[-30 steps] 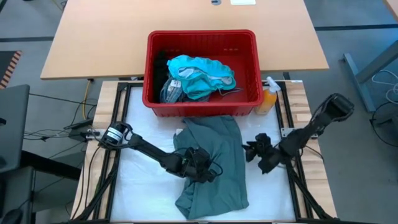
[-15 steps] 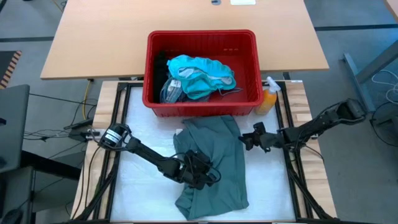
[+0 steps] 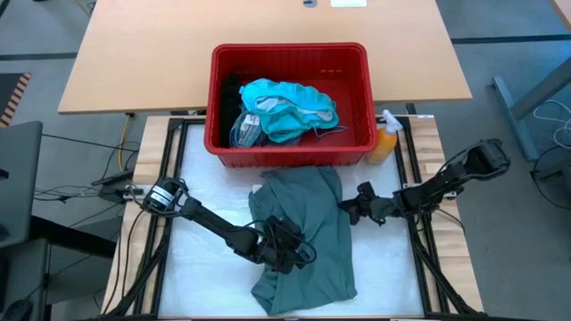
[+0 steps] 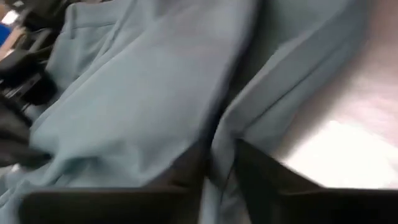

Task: Fold Laundry from Bin
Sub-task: Fold the light blue pants

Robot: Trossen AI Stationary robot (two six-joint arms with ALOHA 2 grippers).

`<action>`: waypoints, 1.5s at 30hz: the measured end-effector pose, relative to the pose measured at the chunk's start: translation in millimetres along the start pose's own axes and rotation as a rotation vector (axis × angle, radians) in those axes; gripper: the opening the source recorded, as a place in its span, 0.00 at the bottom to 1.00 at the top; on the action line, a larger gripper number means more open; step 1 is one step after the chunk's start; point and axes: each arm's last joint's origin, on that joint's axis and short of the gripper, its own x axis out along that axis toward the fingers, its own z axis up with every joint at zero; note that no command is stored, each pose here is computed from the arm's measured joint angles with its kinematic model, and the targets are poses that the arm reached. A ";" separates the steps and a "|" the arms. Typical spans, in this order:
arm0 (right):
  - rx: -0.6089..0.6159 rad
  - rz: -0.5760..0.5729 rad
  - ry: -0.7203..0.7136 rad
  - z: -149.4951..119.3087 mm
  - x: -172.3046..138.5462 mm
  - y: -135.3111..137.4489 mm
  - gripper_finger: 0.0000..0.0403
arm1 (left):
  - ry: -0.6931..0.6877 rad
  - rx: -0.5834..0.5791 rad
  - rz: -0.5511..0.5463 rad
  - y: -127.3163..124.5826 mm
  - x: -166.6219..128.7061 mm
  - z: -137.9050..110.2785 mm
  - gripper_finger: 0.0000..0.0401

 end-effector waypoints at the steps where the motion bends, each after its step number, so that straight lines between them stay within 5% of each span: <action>1: -0.004 0.010 0.004 -0.9 0.0 0.8 0.17 | 0.000 -0.001 -0.001 -0.3 -0.5 -0.5 0.00; 3: -0.016 0.014 0.009 -2.2 -0.6 1.1 0.06 | 0.002 -0.001 -0.004 -1.1 -1.6 -1.6 0.00; 7: -0.005 0.041 0.017 -4.2 -2.2 4.0 0.07 | -0.003 0.004 -0.007 -3.1 -4.5 -4.1 0.00; 13: -0.027 0.340 -0.027 -4.5 -14.2 41.2 0.05 | -0.023 0.021 -0.036 -10.7 -11.9 -5.0 0.00; 25: -0.277 0.635 -0.007 -4.9 -32.5 141.5 0.07 | -0.181 0.296 -0.230 -87.8 -78.4 44.3 0.00; 29: -0.372 0.618 0.037 -8.7 -37.3 158.4 0.08 | -0.178 0.358 -0.157 -94.7 -97.8 46.5 0.00; 37: -0.365 0.420 0.105 -34.4 -49.9 147.9 0.09 | -0.104 0.254 -0.147 -93.5 -116.6 21.6 0.00; 45: -0.367 0.350 0.088 -47.9 -50.4 134.7 0.31 | -0.059 0.164 -0.092 -71.6 -95.4 -8.0 0.00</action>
